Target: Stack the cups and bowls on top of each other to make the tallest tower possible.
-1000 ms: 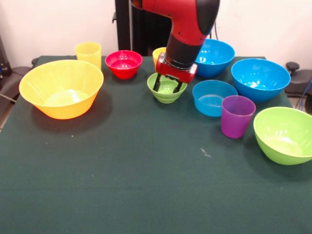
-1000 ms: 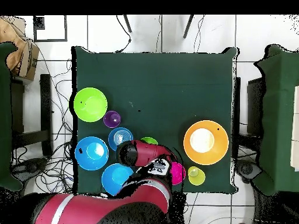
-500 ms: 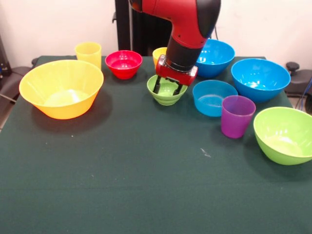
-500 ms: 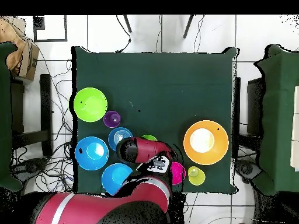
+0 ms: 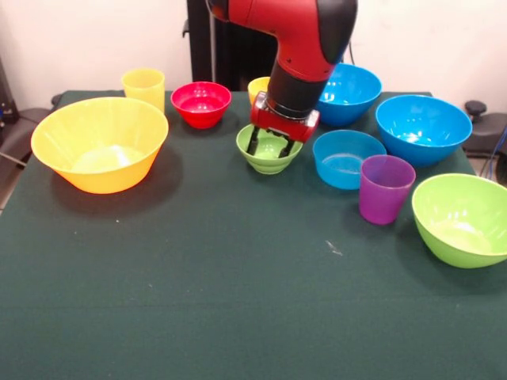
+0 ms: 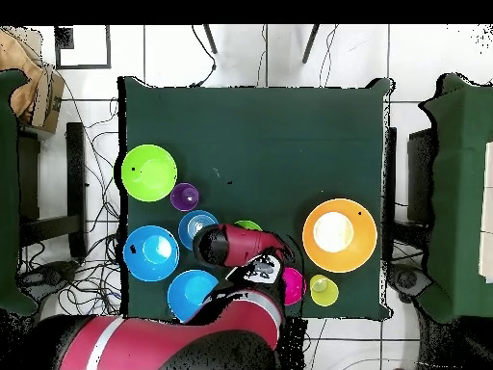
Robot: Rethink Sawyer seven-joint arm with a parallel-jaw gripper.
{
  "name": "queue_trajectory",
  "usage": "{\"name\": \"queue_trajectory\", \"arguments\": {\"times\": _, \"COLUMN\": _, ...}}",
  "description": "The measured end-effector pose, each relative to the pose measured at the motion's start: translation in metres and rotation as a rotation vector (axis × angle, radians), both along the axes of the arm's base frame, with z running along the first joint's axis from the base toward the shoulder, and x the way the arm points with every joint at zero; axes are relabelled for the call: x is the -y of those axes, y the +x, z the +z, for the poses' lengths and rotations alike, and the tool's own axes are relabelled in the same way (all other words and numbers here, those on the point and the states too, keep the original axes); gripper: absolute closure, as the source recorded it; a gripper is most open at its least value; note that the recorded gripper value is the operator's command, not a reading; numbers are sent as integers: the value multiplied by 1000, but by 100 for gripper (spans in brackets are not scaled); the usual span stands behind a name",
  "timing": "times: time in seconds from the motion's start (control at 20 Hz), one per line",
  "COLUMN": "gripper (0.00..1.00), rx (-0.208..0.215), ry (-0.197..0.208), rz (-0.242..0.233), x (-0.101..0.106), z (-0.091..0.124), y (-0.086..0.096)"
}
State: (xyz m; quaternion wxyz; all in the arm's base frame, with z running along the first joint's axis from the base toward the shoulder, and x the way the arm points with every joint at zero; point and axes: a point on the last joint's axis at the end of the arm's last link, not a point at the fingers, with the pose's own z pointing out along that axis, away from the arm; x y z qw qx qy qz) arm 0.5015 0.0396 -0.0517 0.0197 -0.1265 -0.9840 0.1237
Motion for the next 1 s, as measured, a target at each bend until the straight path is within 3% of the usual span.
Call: {"name": "queue_trajectory", "arguments": {"times": 1.0, "gripper": 0, "rx": 37, "ry": -50, "rz": 34, "x": 23, "z": -2, "y": 24}}
